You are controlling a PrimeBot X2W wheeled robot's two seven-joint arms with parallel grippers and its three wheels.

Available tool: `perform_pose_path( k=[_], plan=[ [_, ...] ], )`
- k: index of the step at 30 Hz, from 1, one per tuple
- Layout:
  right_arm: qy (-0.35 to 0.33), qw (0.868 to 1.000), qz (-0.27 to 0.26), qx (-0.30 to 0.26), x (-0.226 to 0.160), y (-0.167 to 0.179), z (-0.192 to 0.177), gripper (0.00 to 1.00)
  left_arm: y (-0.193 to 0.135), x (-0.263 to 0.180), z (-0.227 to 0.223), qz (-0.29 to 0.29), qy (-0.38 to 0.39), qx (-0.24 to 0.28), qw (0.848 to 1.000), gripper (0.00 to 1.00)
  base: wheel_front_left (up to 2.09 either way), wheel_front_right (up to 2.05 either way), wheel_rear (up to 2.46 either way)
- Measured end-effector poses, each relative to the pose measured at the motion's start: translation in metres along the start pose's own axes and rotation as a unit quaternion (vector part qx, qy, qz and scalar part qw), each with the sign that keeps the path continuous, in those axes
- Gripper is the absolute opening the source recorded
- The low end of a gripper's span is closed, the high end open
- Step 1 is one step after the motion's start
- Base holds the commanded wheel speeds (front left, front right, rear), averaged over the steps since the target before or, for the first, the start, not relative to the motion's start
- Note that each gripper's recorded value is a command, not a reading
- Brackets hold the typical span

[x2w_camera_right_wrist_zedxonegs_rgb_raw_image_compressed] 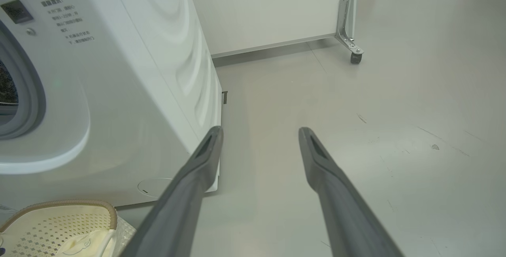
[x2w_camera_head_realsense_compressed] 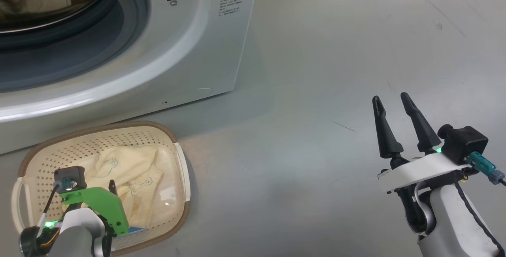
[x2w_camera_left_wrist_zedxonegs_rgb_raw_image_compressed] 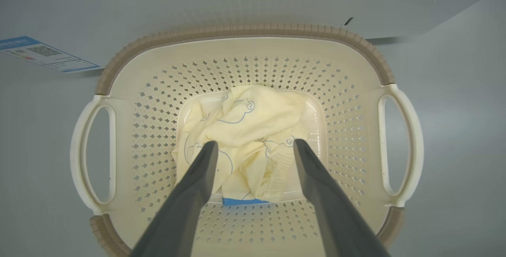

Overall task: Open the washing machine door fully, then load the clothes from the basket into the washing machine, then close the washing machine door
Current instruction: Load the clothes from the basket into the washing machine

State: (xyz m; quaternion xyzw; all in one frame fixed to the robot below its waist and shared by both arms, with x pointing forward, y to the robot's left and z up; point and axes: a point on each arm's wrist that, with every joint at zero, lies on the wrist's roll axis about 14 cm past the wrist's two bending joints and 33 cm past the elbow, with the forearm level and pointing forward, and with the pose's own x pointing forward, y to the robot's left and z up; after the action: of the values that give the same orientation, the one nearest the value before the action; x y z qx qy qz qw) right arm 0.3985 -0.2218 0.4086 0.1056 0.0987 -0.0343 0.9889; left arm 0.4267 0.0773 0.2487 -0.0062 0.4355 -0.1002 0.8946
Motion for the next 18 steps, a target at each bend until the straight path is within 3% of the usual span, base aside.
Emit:
perform_pose_path(
  k=[18],
  plan=[
    [0.02, 1.0, -0.018, -0.003, 0.014, -0.012, -0.015, 1.0, 0.008, 0.038, -0.021, 0.01, 0.074, -0.001, 0.997, 1.0, 0.0, 0.0, 0.0]
  ],
)
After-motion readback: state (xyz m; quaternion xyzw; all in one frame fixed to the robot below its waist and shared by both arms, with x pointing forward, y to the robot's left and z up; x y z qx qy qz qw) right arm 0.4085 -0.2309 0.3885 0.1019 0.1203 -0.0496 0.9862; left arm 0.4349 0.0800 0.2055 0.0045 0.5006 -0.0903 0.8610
